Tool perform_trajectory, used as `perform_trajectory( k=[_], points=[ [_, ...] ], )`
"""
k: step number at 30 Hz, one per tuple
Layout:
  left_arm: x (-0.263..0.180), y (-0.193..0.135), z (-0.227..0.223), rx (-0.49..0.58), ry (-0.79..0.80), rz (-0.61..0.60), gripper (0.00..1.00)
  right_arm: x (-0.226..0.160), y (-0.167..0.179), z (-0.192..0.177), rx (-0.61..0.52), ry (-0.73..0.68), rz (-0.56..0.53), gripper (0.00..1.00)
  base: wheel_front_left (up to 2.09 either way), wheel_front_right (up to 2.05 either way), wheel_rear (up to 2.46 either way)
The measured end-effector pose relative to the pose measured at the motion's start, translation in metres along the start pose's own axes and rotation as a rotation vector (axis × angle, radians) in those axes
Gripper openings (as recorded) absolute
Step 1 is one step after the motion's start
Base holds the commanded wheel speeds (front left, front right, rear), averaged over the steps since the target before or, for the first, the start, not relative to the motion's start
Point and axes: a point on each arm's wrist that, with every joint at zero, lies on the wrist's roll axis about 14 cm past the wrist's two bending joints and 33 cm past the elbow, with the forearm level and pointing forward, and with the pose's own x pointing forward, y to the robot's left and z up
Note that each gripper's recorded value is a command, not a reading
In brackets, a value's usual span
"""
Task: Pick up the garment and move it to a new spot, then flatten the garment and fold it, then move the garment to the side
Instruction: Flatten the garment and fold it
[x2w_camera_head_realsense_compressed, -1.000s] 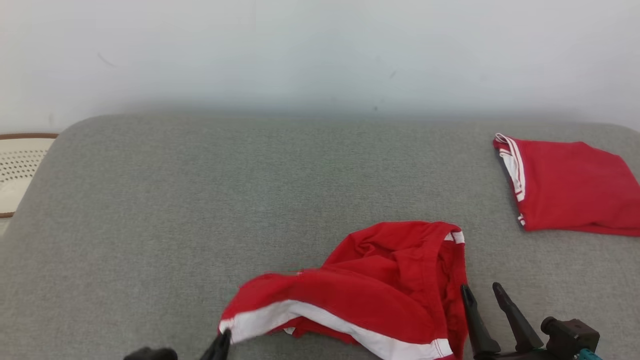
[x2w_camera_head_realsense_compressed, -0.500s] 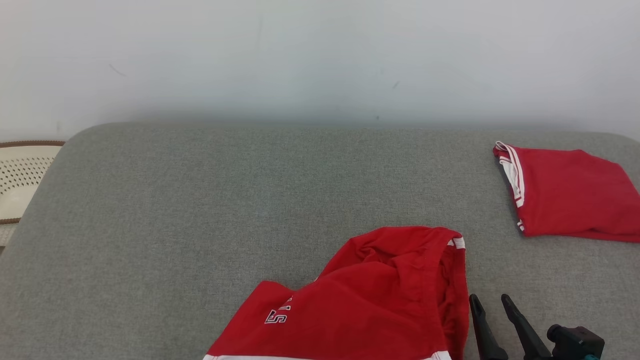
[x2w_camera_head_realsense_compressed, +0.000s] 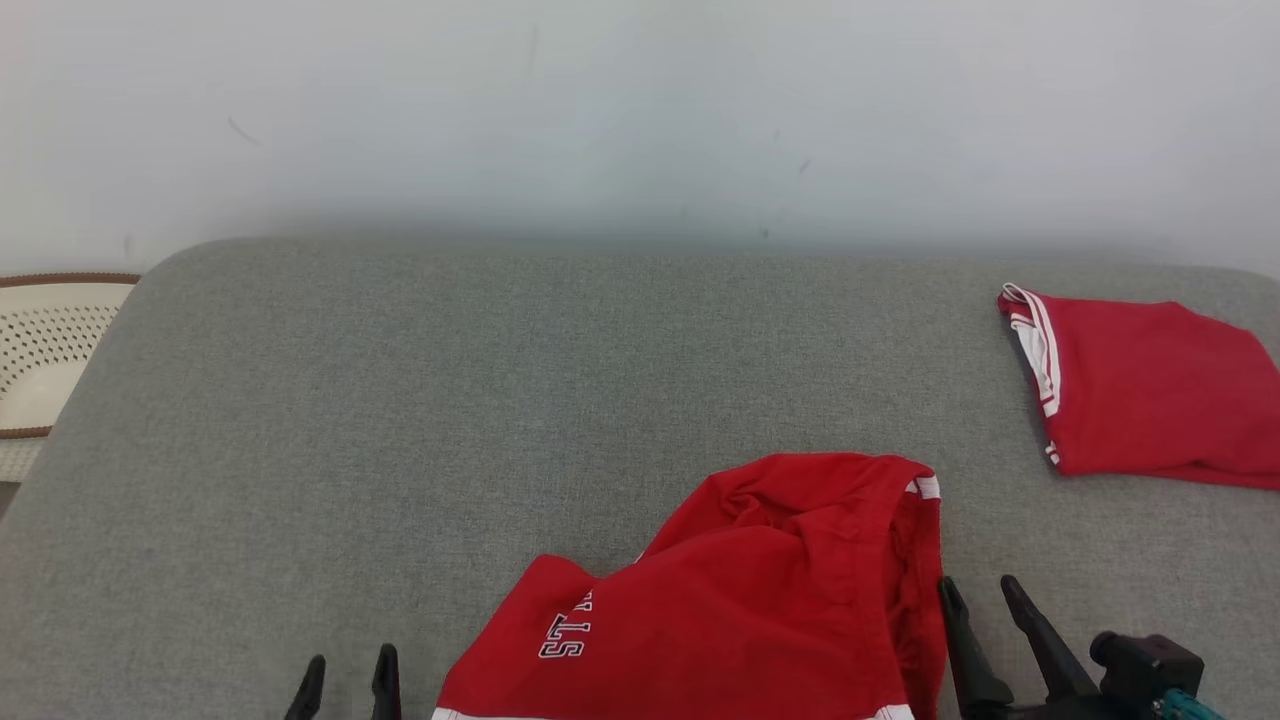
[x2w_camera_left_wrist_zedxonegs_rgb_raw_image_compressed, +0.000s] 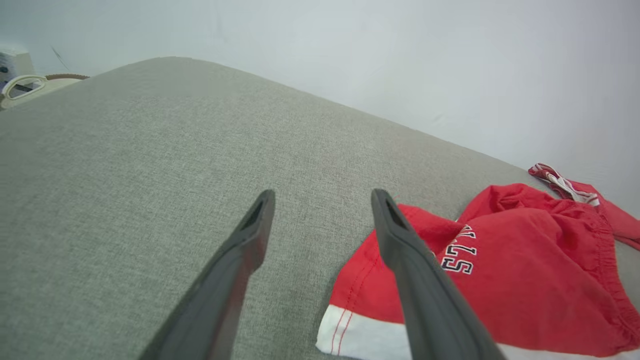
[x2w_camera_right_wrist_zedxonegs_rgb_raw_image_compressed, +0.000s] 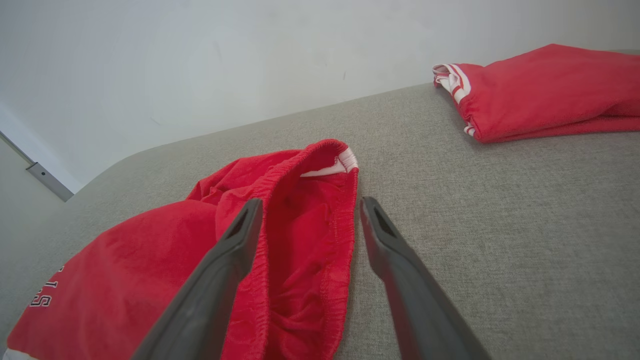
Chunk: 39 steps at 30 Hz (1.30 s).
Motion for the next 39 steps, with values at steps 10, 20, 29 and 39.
perform_trajectory(
  k=[10, 20, 29, 39],
  points=[
    [0.008, -0.001, 0.026, 0.043, -0.109, 0.024, 1.00, 0.010, -0.004, 0.024, -0.048, -0.075, -0.013, 1.00, 0.00, 0.00, 0.00],
    [0.016, -0.016, 0.032, 0.083, -0.135, -0.035, 1.00, -0.009, -0.018, 0.051, -0.121, -0.187, -0.110, 1.00, 0.00, 0.00, 0.00],
    [0.025, -0.026, 0.038, 0.158, -0.162, -0.078, 1.00, -0.027, -0.011, 0.063, -0.157, -0.239, -0.130, 1.00, 0.00, 0.00, 0.00],
    [0.028, -0.038, 0.036, 0.180, -0.159, -0.124, 1.00, -0.038, -0.007, 0.064, -0.185, -0.244, -0.150, 1.00, 0.00, 0.00, 0.00]
  ],
)
